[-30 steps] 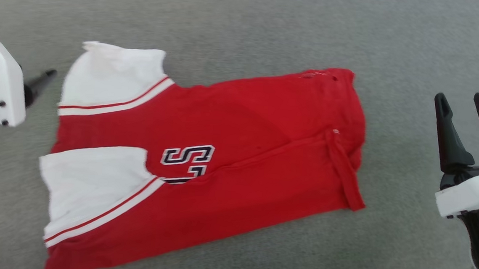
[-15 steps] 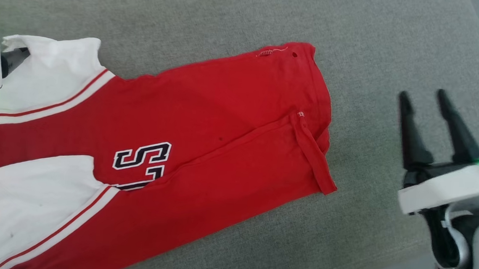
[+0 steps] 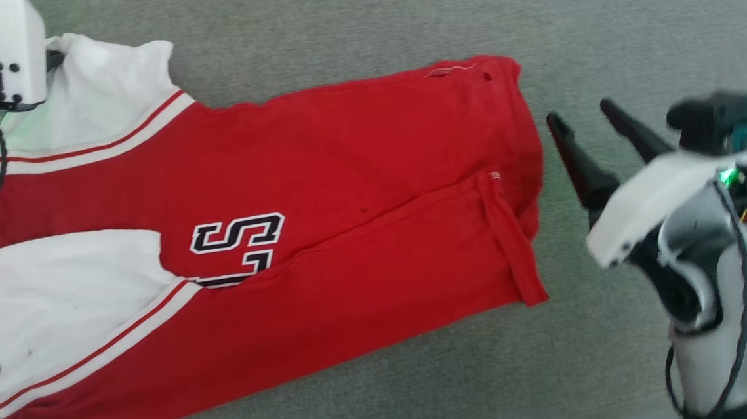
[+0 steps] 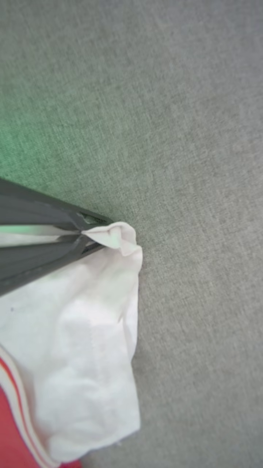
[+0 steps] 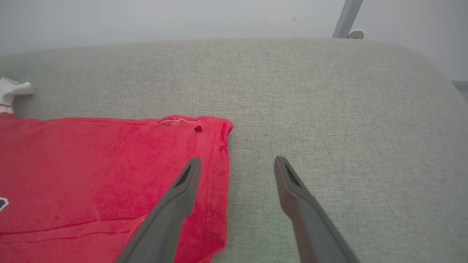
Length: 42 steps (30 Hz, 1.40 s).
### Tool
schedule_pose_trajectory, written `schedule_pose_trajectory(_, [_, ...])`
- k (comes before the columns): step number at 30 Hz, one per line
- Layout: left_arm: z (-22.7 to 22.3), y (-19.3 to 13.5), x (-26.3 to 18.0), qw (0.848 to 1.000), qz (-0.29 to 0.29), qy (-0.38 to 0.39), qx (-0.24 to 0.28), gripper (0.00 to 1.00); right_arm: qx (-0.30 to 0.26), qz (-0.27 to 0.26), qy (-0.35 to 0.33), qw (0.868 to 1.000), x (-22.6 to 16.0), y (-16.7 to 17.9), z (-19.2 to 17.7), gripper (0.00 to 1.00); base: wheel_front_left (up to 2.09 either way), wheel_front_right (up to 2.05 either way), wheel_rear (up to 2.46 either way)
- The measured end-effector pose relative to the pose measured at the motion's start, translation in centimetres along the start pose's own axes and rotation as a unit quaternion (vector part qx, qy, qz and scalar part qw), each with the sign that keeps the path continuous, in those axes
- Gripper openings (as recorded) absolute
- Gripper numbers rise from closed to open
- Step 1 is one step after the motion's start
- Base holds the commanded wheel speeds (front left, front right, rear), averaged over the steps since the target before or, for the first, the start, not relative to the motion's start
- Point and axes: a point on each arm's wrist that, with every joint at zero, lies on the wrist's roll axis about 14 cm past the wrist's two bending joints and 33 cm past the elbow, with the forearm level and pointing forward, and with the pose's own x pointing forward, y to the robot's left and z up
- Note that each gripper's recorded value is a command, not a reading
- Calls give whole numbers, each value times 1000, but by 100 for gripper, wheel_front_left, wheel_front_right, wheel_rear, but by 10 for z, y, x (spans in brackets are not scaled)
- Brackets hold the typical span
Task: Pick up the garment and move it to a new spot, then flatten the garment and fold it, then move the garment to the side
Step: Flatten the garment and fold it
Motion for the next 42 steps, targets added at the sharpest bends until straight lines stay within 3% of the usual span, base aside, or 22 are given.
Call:
schedule_pose_trajectory(8, [2, 2, -4, 1000, -3, -9, 0, 0, -32, 36, 116, 992, 50, 13, -4, 100, 0, 0, 0])
schedule_pose_trajectory(18, [0, 8, -7, 1000, 0, -24, -7, 0, -55, 54, 289, 954, 76, 28, -40, 100, 0, 0, 0])
schedule_pose_trajectory(20, [0, 9, -8, 1000, 1, -29, -9, 0, -71, 57, 312, 946, 75, 30, -42, 0, 0, 0, 0])
schedule_pose_trajectory(24, [-1, 10, -14, 999, 1, -34, -16, 0, -75, 67, 328, 939, 74, 33, -42, 0, 0, 0, 0])
schedule_pose_trajectory(30, [-2, 17, -35, 999, 12, -39, -19, 0, -79, 67, 301, 948, 71, 27, -27, 0, 0, 0, 0])
schedule_pose_trajectory(42, [6, 13, -105, 997, 18, -67, 24, 0, -107, 101, 215, 966, 47, 37, 14, 0, 0, 0, 0])
